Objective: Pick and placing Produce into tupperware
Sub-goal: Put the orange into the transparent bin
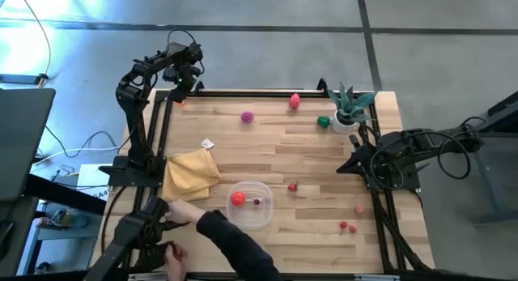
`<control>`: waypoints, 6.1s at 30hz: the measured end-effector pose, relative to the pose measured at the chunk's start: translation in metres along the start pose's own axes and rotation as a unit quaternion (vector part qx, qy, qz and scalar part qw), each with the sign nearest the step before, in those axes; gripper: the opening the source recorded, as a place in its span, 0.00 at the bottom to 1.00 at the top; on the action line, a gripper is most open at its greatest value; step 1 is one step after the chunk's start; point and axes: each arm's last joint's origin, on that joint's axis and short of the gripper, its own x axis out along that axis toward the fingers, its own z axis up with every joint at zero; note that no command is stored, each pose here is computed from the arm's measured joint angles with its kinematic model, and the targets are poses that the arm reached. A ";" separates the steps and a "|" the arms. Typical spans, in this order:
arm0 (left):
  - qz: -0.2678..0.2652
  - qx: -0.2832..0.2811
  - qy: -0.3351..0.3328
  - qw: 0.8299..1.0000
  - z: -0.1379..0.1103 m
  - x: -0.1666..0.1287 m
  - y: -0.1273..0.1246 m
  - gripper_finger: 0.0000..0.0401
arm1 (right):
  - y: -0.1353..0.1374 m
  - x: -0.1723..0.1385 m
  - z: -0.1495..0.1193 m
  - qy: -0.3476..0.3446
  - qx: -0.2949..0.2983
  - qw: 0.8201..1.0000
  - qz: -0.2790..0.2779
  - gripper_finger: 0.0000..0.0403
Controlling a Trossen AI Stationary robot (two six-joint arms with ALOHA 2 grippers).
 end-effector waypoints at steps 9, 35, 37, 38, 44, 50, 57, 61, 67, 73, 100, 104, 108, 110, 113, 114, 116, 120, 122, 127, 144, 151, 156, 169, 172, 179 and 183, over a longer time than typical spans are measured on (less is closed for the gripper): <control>-0.046 0.203 0.019 0.978 0.002 -0.029 -0.010 0.45 | 0.000 0.000 0.000 0.000 -0.001 1.000 0.000 0.00; 0.053 0.428 -0.158 0.888 -0.016 -0.085 0.002 0.45 | 0.000 0.000 0.000 0.000 -0.001 1.000 0.000 0.00; 0.063 0.419 -0.155 0.893 -0.020 -0.074 -0.003 0.45 | 0.000 0.000 0.000 0.000 0.000 1.000 0.000 0.00; 0.070 0.411 -0.153 0.896 -0.020 -0.067 -0.005 0.45 | 0.000 0.000 0.000 0.000 0.000 1.000 0.000 0.00; 0.098 0.366 -0.140 0.915 -0.023 -0.040 -0.018 0.45 | 0.000 0.000 0.000 0.000 0.000 1.000 0.000 0.00; 0.099 0.298 -0.140 0.939 -0.026 -0.031 -0.022 0.45 | 0.000 0.000 0.000 0.000 -0.001 1.000 0.000 0.00; 0.106 0.217 -0.126 0.962 -0.033 -0.019 -0.018 0.45 | 0.000 0.000 0.000 0.000 0.000 1.000 0.000 0.00; 0.121 0.151 -0.098 0.976 -0.037 -0.009 -0.013 0.45 | 0.000 0.000 0.000 0.000 -0.001 1.000 0.000 0.00; 0.122 0.120 -0.085 0.982 -0.037 -0.002 -0.012 0.45 | 0.000 0.000 0.000 0.000 0.000 1.000 0.000 0.00; 0.095 0.147 -0.084 0.981 -0.035 0.000 -0.018 0.45 | 0.000 0.000 0.000 0.000 -0.001 1.000 0.000 0.00; 0.001 0.285 -0.102 0.953 -0.035 -0.032 -0.039 0.45 | 0.000 0.000 0.000 0.000 -0.001 1.000 0.000 0.00; 0.008 0.289 -0.128 0.949 -0.034 -0.032 -0.038 0.45 | 0.000 0.000 0.000 0.000 0.000 1.000 0.000 0.00; 0.010 0.283 -0.150 0.947 -0.039 -0.034 -0.037 0.45 | 0.000 0.000 0.000 0.000 0.000 1.000 0.000 0.00; 0.008 0.285 -0.159 0.945 -0.042 -0.038 -0.037 0.45 | 0.000 0.000 0.000 0.000 0.000 1.000 0.000 0.00; 0.004 0.289 -0.178 0.940 -0.047 -0.040 -0.036 0.45 | 0.000 0.000 0.000 0.000 -0.001 1.000 0.000 0.00; 0.003 0.289 -0.186 0.939 -0.048 -0.042 -0.036 0.45 | 0.000 0.000 0.000 0.000 0.000 1.000 0.000 0.00; -0.002 0.286 -0.201 0.937 -0.048 -0.045 -0.036 0.45 | 0.000 0.000 0.000 0.000 -0.001 1.000 0.000 0.00; -0.005 0.286 -0.207 0.936 -0.057 -0.047 -0.034 0.42 | 0.000 0.000 0.000 0.000 0.000 1.000 0.000 0.00; -0.005 0.279 -0.213 0.936 -0.063 -0.049 -0.031 0.37 | 0.000 0.000 0.000 0.000 -0.001 1.000 0.000 0.00; 0.036 0.249 -0.213 0.944 -0.060 -0.049 -0.021 0.14 | 0.000 0.000 0.000 0.000 -0.001 1.000 0.000 0.00; 0.060 0.174 -0.103 0.977 -0.031 -0.041 -0.022 0.16 | 0.000 0.000 0.000 0.000 -0.001 1.000 0.000 0.00; 0.072 0.105 -0.074 0.989 -0.022 -0.033 -0.022 0.13 | 0.000 0.000 0.000 0.000 0.000 1.000 0.000 0.00; 0.091 0.049 -0.066 0.992 -0.020 -0.022 -0.019 0.13 | 0.000 0.000 0.000 0.000 -0.001 1.000 0.000 0.00; 0.090 0.036 -0.047 0.994 -0.009 -0.008 -0.023 0.13 | 0.000 0.000 0.000 0.000 0.000 1.000 0.000 0.00; 0.073 0.048 -0.026 0.996 -0.011 -0.001 -0.026 0.13 | 0.000 0.000 0.000 0.000 0.000 1.000 0.000 0.00; 0.036 0.040 0.038 0.998 -0.015 0.001 -0.034 0.13 | 0.000 0.000 0.000 0.000 0.000 1.000 0.000 0.00; 0.011 0.038 0.050 0.998 -0.016 0.002 -0.039 0.13 | 0.000 0.000 0.000 0.000 0.000 1.000 0.000 0.00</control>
